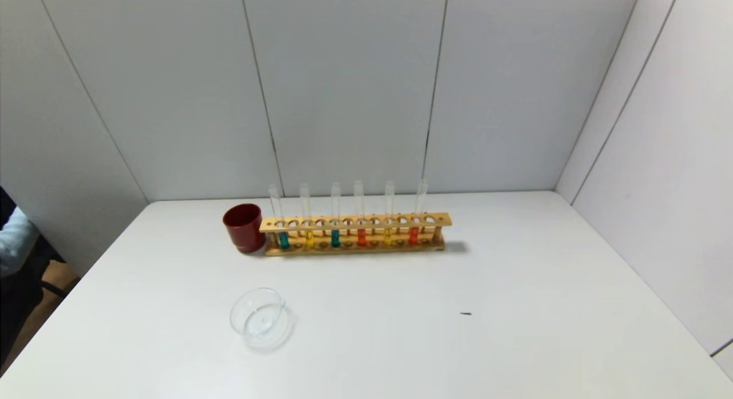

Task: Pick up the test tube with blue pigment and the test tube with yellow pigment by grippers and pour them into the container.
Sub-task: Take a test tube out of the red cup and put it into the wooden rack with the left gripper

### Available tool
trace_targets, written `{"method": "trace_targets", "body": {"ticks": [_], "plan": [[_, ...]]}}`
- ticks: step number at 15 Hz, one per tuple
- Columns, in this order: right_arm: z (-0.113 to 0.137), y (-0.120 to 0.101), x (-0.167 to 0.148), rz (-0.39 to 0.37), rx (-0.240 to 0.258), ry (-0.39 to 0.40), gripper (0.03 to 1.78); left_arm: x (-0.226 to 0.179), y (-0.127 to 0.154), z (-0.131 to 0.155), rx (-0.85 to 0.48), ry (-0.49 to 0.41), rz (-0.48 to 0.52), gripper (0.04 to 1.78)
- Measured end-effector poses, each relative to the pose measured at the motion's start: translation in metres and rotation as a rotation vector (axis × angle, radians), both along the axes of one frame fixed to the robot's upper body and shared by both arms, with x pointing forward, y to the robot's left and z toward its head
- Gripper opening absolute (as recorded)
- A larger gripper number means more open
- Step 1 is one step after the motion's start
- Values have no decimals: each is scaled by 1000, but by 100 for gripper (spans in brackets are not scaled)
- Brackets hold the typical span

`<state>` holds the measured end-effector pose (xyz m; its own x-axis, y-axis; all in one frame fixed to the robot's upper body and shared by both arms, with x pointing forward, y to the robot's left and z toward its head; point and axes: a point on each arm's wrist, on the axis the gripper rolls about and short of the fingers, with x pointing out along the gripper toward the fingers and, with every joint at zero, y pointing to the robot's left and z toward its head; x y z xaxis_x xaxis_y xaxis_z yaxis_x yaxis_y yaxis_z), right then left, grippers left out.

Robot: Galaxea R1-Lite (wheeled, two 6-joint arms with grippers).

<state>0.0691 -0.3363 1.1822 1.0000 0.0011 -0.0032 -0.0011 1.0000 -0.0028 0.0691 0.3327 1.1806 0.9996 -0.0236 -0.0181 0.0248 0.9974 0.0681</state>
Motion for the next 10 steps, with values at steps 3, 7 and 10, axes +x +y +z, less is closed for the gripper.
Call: {"method": "trace_targets", "body": {"ticks": [3,7,10], "plan": [[0,0,0,0,0,0,175,0,0,0,4,-3,-1,175],[0,0,0,0,0,0,175,0,0,1,-31,-11,18,175],[0,0,0,0,0,0,175,-8,-1,28,-5,-65,-47,175]]}}
